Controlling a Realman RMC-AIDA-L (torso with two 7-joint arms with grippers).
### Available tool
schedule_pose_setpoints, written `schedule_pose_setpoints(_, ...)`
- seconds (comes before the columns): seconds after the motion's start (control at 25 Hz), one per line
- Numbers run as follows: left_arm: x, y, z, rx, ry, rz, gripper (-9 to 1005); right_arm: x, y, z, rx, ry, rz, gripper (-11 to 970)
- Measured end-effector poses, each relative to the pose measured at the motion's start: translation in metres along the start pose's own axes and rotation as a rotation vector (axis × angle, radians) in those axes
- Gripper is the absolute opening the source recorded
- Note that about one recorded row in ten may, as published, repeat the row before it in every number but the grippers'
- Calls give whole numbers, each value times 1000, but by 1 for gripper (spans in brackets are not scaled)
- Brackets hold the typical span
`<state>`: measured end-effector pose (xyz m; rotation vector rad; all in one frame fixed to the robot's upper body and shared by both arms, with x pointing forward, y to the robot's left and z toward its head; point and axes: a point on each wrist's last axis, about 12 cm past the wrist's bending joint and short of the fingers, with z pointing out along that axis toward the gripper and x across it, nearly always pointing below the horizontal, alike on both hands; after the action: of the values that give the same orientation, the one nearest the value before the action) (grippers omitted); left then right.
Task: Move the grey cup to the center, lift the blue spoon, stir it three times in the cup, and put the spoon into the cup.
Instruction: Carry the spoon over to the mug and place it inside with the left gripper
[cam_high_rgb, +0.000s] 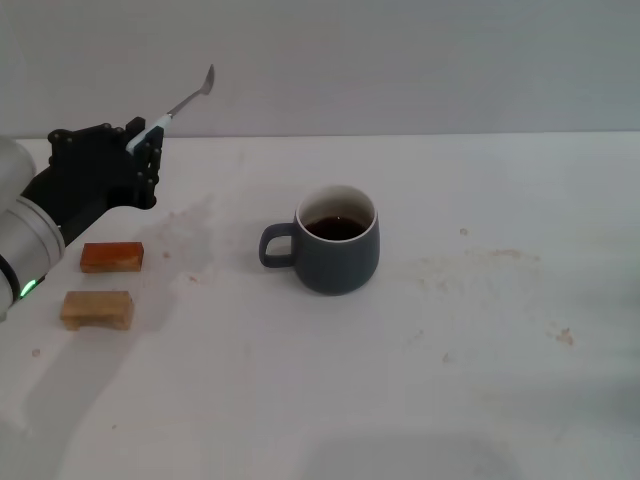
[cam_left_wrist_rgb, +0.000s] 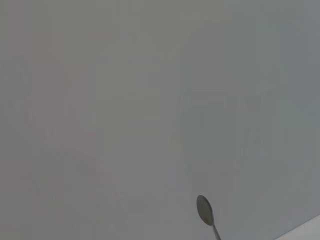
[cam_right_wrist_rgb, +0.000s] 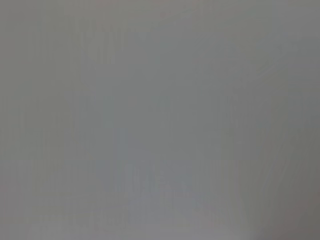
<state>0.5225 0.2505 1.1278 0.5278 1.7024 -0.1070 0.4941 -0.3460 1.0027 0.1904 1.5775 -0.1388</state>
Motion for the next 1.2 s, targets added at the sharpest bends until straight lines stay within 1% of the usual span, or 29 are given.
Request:
schedule_pose_setpoints(0.12,-4,-2,0,7,2,4,161,0,-1,0,2,2,-1,-2)
schedule_pose_setpoints(0.16,-10,-3,0,16,17,19,161,1,-1,0,2,4,-1,-2)
schedule_pose_setpoints(0.32,-14,-5,2,22,36,53,162,0,0,0,1,4,-1,-2)
schedule_pose_setpoints(0.36,-18,-8,2,30,34,75,162,0,0,0,2,4,-1,-2)
schedule_pose_setpoints(0.64,-30,-12,5,50,13,97,164,1,-2,-1,4,5,-3,-1)
schedule_pose_setpoints(0.88,-36,-15,8,66,4,117,166,1,-2,-2,6,6,-4,-1)
schedule_pose_setpoints(0.96,-38,-21,9,81,33,155,167,2,-3,-2,7,7,-4,-1)
schedule_pose_setpoints(1.0,-38,-21,9,81,33,155,167,2,-3,-2,7,7,-4,-1)
schedule_pose_setpoints(1.04,-39,-25,10,90,69,174,167,2,-3,-3,8,8,-5,-1)
schedule_pose_setpoints(1.2,-41,-30,12,100,114,191,169,2,-3,-3,9,9,-5,-1)
